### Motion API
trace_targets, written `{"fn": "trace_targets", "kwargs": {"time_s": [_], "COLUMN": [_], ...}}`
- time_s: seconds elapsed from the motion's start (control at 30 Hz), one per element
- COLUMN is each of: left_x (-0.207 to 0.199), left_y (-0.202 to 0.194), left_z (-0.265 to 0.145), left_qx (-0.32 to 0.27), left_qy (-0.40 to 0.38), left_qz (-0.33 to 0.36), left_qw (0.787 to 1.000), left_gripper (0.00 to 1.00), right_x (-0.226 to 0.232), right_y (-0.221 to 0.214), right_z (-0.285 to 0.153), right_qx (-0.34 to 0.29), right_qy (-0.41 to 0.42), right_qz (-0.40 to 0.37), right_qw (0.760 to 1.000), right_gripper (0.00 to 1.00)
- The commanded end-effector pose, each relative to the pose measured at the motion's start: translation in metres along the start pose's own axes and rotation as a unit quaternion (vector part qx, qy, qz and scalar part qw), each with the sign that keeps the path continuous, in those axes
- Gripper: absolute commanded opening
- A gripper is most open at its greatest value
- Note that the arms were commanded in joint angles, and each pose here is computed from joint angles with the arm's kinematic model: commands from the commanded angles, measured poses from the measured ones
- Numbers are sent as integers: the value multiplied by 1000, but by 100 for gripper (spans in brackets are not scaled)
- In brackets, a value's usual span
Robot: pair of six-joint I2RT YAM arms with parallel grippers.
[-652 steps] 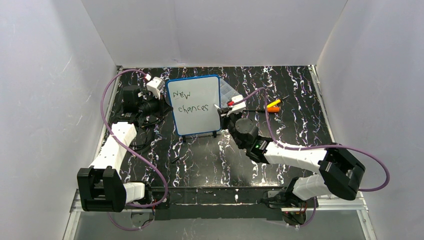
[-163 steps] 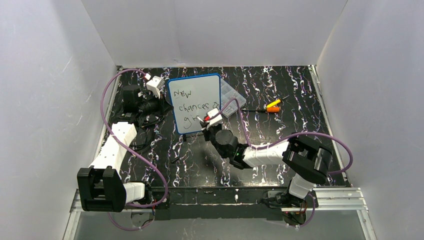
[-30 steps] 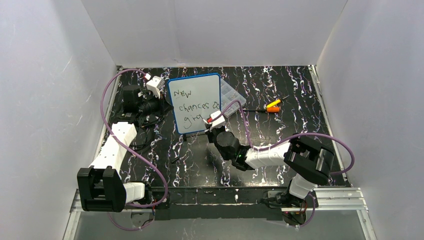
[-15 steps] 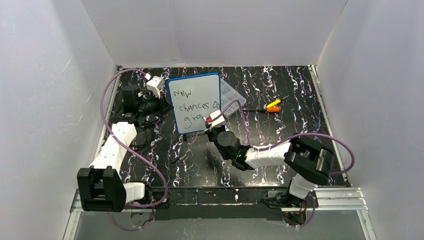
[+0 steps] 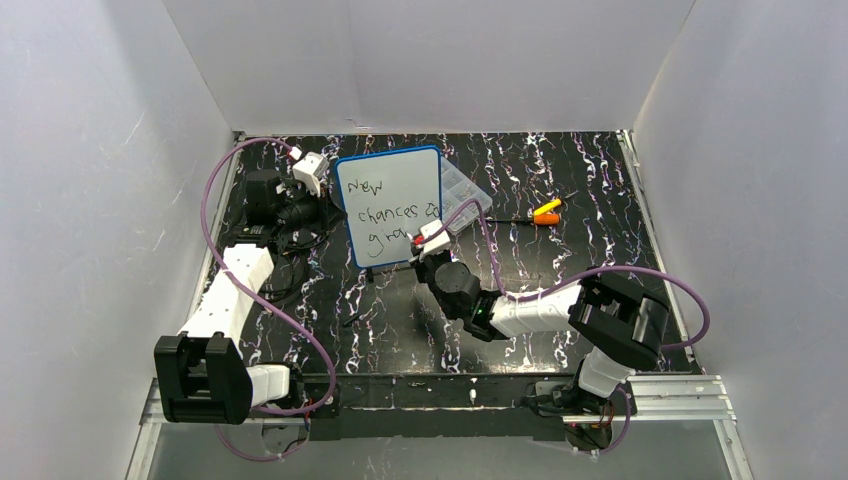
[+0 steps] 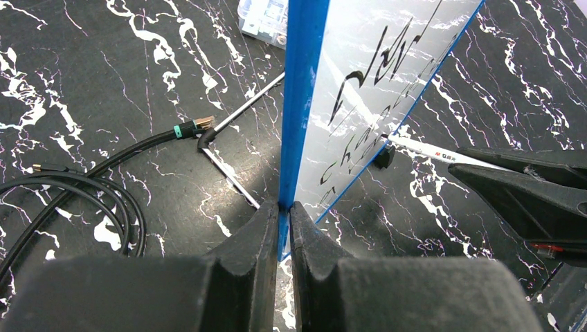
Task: Write a sentence on the whiteboard
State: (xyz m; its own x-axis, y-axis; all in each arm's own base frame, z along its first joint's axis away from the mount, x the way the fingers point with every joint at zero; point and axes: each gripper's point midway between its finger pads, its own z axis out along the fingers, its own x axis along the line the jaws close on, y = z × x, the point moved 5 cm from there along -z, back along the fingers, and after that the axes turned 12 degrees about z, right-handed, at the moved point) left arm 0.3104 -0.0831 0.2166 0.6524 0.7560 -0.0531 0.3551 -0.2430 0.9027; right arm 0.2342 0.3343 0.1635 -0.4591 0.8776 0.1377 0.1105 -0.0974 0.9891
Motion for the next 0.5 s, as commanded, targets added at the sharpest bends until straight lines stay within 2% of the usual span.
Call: {"fn": "trace_targets", "kwargs": {"time_s": [0.0,0.47], "left_x": [-6,-6], "left_y": [5,5], "left_z": [-2,-1], "left_qx": [-15,-15], "left_qy": [-16,-16], "left_qz": [9,8], "left_qw": [1000,1000], "left_gripper": [0,0], "right_x": [-3,-8], "right_y": [13,-3], "right_z": [3,-3], "right_qx": [-24,4], "right_qy": [-19,-26], "right_qz": [24,26], "right_qw": [999,999], "right_gripper": [1,1]}}
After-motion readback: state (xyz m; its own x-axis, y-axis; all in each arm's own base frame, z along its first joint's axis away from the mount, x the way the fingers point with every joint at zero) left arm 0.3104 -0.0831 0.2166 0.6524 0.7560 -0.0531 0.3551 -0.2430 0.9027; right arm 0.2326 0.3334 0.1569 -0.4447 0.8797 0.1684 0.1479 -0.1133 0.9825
